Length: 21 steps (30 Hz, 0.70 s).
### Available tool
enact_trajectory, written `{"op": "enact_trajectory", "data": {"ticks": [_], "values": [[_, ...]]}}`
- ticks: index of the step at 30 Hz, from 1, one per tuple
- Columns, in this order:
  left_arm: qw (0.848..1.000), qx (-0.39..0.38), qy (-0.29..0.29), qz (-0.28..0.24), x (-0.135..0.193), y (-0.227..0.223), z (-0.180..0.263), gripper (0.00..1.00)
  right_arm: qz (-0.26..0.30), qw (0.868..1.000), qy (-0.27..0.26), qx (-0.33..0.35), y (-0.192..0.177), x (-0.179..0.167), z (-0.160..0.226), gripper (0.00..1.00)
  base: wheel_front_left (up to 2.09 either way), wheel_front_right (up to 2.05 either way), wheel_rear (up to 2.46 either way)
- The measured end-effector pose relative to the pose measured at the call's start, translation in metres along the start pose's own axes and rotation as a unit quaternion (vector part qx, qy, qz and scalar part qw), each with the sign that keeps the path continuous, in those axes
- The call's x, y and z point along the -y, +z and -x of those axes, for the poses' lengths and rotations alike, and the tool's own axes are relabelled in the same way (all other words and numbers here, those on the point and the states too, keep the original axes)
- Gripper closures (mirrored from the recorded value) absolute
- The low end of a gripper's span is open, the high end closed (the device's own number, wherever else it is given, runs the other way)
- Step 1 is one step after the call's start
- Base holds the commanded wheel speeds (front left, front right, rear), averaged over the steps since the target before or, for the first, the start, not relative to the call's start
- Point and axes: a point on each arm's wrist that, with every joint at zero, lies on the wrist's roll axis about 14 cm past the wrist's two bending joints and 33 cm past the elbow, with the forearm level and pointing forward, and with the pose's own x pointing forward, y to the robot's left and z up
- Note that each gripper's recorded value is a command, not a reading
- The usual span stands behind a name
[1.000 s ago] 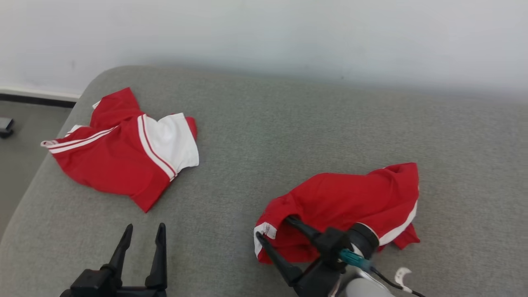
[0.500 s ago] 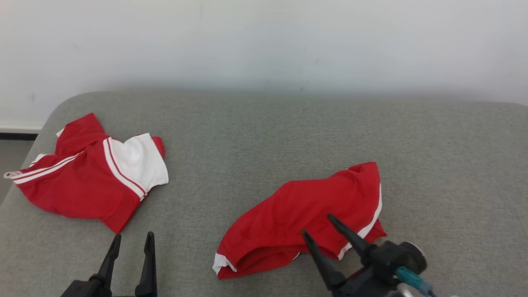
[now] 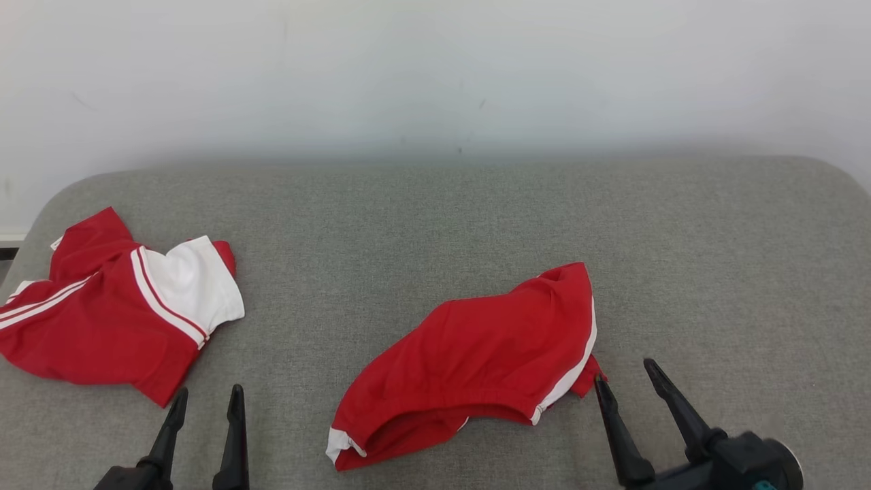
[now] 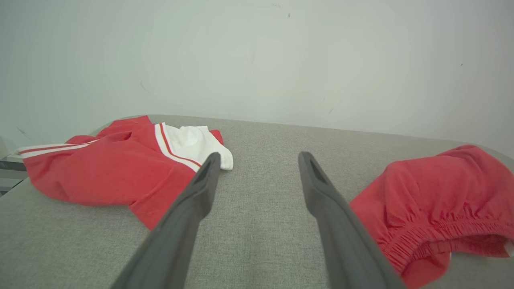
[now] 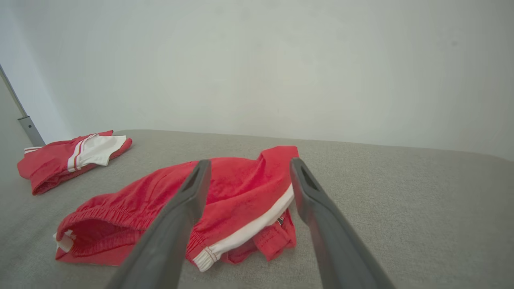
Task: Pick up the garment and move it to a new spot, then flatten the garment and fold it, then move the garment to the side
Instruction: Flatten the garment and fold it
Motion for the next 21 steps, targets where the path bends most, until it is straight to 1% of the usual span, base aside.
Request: {"op": "enact_trajectory", "data": {"ticks": [4,11,16,21], "values": [[1.000,0.000,-0.001,-0.003,0.001,0.000,-0.001,0.00,-0.004,1.000,-0.015,-0.012,-0.008,0.003,0.010,0.00,0.00,0.00,0.00],[1.000,-0.002,-0.005,-0.003,0.004,-0.002,-0.003,0.00,-0.005,1.000,-0.022,-0.010,-0.008,0.004,0.010,0.00,0.00,0.00,0.00],[1.000,-0.004,-0.010,-0.003,0.007,-0.003,-0.003,0.00,-0.005,1.000,-0.018,-0.016,-0.012,0.001,0.010,0.00,0.00,0.00,0.00],[1.000,-0.004,-0.007,-0.003,0.006,-0.003,-0.002,0.00,-0.006,0.999,-0.003,-0.044,-0.029,-0.006,0.010,0.00,0.00,0.00,0.00]]}}
